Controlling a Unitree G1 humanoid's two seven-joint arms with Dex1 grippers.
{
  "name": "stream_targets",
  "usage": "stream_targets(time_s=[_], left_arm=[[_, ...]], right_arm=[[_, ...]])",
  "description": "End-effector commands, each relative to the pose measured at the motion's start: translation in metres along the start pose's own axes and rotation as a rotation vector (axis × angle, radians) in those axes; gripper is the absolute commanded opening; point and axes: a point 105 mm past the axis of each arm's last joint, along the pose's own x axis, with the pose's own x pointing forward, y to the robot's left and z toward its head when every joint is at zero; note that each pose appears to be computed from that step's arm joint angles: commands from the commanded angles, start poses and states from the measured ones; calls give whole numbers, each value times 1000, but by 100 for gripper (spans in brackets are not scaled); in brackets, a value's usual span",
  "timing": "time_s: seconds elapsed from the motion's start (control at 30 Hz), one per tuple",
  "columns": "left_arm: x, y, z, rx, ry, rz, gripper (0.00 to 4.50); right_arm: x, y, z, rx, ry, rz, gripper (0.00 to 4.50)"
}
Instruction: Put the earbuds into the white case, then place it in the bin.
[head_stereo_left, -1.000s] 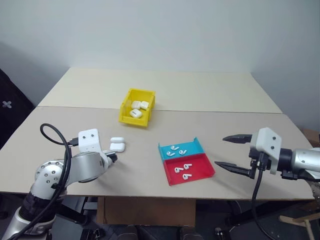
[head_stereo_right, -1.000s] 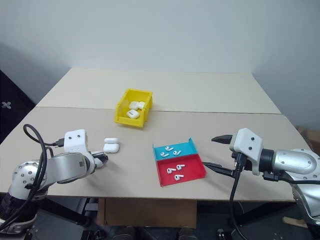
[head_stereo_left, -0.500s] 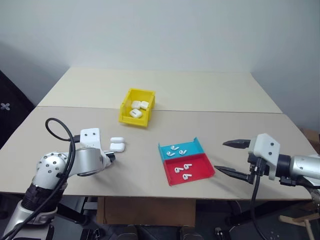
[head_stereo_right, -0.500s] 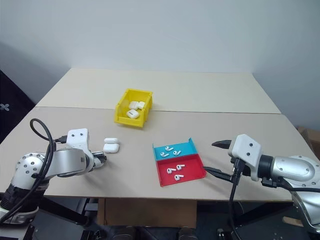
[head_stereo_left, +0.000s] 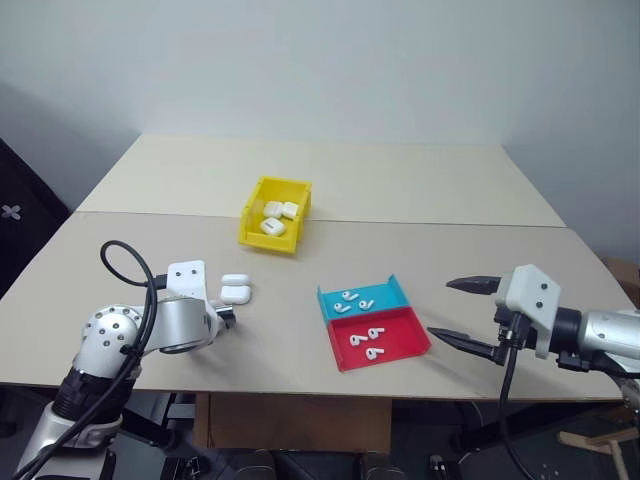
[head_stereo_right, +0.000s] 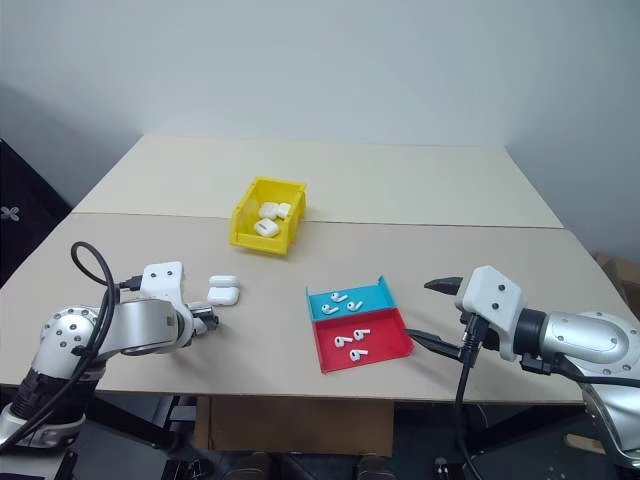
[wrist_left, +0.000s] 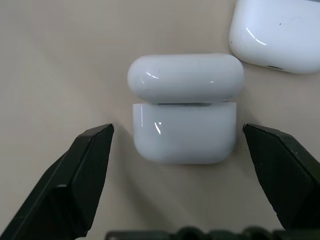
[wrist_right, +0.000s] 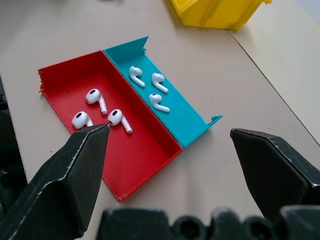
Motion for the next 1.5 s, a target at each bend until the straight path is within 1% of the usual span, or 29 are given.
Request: stream_targets(time_s=[0.03,0.1,0.2,0.27,0.33,0.53,0.6,0.7,0.8,0.9,0.97,1.0,1.07,1.1,1.17,1.23,1.27,1.33,1.4,1.43,1.5], left_arm=[[-2,2,3,-5,-10,2,450],[-1,4,2,4,-8,19,450],[-1,6,2,7,-6,27,394],[-1,7,2,17,-7,29,324],[0,6,2,20,-6,30,275],[-1,6,1,33,-9,32,275],[-5,7,5,47,-34,43,275],[-11,9,14,63,-79,48,275],[-21,24,26,88,-140,60,275],[-46,30,46,170,-263,-7,275],[-62,26,55,225,-334,-83,275],[-66,25,60,292,-384,-63,275],[-58,29,55,465,-351,37,275],[-52,33,57,485,-347,83,275],[-48,33,73,421,-410,112,275],[-54,15,80,472,-527,71,275],[-59,0,80,506,-583,10,275],[-74,-31,83,518,-718,-181,275],[-83,-48,82,528,-752,-305,275],[-92,-57,82,525,-812,-379,275],[-113,-69,85,547,-1027,-457,275]], right_arm=[[-4,-3,10,-38,-17,-24,449],[-5,-3,10,-39,-16,-26,449],[-5,-3,8,-38,-9,-30,450],[-5,-3,8,-36,-7,-29,450],[-5,-2,7,-34,-5,-27,450],[-4,-1,5,-25,10,-23,450],[-5,-1,4,-26,10,-21,450],[-6,-1,5,-42,16,-12,450],[-8,-4,8,-73,21,-9,450],[-10,-12,21,-101,-14,-40,450],[-8,-15,28,-121,-30,-45,450],[-7,-14,29,-133,-23,-35,450],[-7,-7,31,-144,21,30,450],[-7,-4,33,-155,33,55,450],[-6,0,39,-164,32,63,450],[-4,-1,45,-171,14,34,450],[-4,1,46,-173,11,33,450],[-3,7,45,-160,23,78,450],[1,16,44,-159,34,131,450],[4,19,44,-158,33,143,450],[7,21,44,-157,27,140,450]])
